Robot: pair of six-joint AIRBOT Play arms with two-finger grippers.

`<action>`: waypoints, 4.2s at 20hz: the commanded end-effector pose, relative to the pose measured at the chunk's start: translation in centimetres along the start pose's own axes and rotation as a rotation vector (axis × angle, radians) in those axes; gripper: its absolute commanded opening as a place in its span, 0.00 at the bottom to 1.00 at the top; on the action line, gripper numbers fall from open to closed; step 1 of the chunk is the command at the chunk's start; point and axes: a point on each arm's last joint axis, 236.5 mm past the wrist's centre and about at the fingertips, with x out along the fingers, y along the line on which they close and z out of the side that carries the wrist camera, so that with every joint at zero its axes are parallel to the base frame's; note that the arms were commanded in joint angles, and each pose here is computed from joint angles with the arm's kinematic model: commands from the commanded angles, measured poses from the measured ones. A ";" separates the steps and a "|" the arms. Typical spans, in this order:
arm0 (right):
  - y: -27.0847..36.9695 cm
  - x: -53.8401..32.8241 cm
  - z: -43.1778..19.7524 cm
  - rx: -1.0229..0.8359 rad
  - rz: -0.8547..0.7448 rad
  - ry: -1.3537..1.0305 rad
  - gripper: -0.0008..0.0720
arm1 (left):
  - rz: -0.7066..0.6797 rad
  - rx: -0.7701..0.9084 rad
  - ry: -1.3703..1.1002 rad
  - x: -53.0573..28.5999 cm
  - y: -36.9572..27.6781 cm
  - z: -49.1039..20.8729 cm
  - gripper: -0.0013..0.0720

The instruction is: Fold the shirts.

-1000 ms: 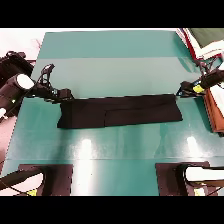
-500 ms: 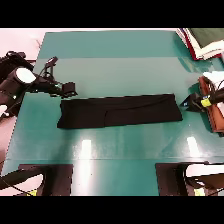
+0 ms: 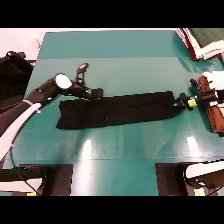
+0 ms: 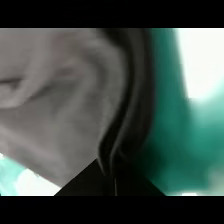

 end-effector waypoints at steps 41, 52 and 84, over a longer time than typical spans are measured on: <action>28.6 13.0 -6.7 -0.678 0.017 0.081 0.57 | 0.298 0.144 -0.567 -31.8 3.9 14.4 0.05; 19.3 20.6 -5.1 -0.100 0.144 0.141 0.76 | 0.243 0.136 -0.555 -31.2 2.8 14.2 0.05; -1.1 -36.8 16.4 -0.031 -0.425 -0.988 0.04 | -0.021 0.397 -0.401 -23.2 -12.7 8.3 0.05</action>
